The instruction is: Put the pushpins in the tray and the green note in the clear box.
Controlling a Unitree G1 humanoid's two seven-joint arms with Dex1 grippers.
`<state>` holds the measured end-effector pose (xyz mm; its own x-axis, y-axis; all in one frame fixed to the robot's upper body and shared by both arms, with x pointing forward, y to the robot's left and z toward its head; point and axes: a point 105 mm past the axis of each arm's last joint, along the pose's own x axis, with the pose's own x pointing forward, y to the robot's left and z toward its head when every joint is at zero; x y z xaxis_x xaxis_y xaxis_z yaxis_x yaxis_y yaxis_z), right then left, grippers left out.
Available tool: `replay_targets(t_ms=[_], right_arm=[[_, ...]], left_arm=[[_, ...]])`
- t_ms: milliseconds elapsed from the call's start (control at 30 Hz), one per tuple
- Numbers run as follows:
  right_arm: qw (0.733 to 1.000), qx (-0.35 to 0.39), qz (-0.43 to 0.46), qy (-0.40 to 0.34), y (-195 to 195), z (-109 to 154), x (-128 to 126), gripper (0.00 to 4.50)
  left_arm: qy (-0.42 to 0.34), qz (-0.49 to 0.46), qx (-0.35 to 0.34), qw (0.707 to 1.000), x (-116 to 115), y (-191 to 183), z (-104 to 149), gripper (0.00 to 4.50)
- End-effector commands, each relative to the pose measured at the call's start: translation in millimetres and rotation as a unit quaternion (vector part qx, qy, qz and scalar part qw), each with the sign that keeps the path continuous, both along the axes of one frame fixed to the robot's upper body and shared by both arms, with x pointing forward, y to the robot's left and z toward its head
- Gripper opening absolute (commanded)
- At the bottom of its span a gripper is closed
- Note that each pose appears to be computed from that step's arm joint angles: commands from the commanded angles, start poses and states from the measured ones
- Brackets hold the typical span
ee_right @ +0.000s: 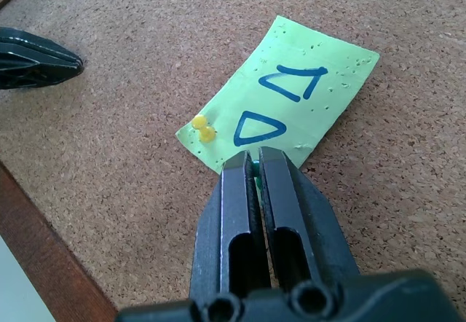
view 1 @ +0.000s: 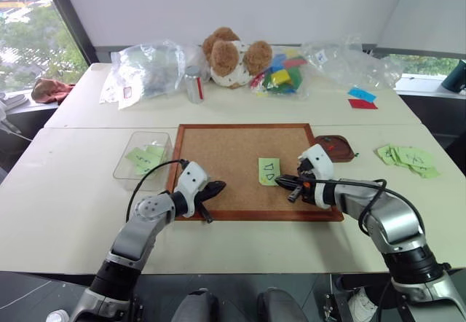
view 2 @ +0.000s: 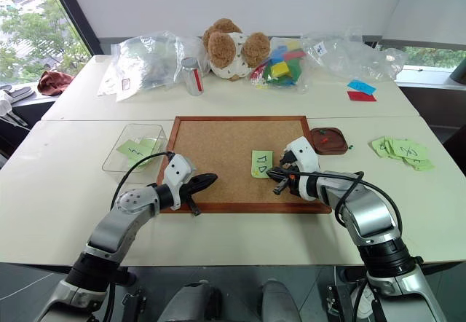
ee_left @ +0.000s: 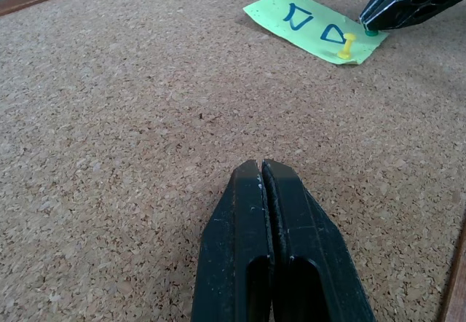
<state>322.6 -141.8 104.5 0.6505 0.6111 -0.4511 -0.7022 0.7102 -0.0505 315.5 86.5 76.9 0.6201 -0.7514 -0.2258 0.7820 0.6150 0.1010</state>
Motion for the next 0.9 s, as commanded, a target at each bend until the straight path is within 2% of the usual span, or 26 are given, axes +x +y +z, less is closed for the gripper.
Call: replay_targets(t_ms=[33,400,533,700,900], right_arm=[[0.998,0.017,0.011,-0.058,2,39,3,0.05],[0.993,0.013,-0.03,-0.113,-23,81,14,0.05],[0.979,0.008,-0.139,-0.148,-72,96,43,0.05],[0.963,0.005,-0.238,-0.125,-120,84,64,0.05],[0.959,0.011,-0.269,-0.09,-140,60,75,0.05]], left_arm=[[0.044,-0.001,0.023,0.999,-8,0,-25,0.0],[0.052,0.001,0.022,0.998,-7,-2,-29,0.0],[0.05,0.0,0.022,0.999,-5,-2,-28,0.0],[0.047,-0.001,0.022,0.999,-4,-3,-27,0.0],[0.045,0.001,0.024,0.999,-3,-1,-26,0.0]])
